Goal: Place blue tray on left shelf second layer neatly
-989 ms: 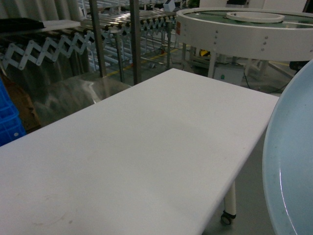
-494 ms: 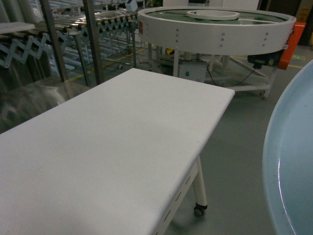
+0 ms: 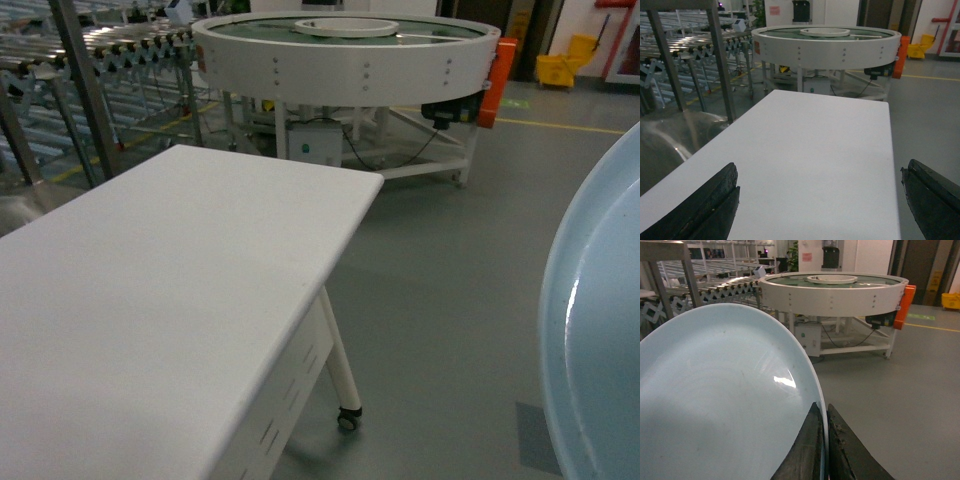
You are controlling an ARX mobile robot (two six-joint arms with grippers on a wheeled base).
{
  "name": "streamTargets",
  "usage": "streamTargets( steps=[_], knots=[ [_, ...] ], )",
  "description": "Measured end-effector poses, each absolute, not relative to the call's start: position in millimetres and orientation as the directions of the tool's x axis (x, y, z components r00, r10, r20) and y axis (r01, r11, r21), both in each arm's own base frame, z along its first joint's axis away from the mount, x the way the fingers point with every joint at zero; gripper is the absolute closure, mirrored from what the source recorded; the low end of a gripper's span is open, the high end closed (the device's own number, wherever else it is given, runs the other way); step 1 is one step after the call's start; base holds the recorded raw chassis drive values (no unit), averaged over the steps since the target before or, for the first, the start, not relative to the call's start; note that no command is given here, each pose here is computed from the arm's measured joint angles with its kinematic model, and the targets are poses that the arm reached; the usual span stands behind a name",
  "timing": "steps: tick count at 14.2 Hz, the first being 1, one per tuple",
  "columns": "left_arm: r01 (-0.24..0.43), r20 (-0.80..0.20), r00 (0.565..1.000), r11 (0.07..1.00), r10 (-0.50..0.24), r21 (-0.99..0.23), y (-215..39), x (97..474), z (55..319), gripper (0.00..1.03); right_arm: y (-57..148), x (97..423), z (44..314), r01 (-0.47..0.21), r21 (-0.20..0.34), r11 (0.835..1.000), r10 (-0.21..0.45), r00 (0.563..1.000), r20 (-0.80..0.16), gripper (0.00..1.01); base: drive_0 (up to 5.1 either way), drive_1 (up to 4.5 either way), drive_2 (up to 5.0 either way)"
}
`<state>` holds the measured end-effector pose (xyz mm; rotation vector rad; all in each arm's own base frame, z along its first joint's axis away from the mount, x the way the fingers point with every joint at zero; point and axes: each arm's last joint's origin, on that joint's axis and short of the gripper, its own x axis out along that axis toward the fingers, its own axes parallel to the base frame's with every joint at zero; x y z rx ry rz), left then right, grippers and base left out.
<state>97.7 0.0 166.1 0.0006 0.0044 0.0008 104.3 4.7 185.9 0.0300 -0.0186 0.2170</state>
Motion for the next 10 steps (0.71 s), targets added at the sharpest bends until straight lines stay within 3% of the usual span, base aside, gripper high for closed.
streamTargets(
  steps=[10],
  knots=[
    [-0.001, -0.004, 1.000, 1.000, 0.001, 0.001, 0.0, 97.7, 166.1, 0.05, 4.7, 104.3, 185.9, -0.216, 0.028, 0.976, 0.215, 0.976, 0.022, 0.99, -1.6, -1.58, -1.6]
  ],
)
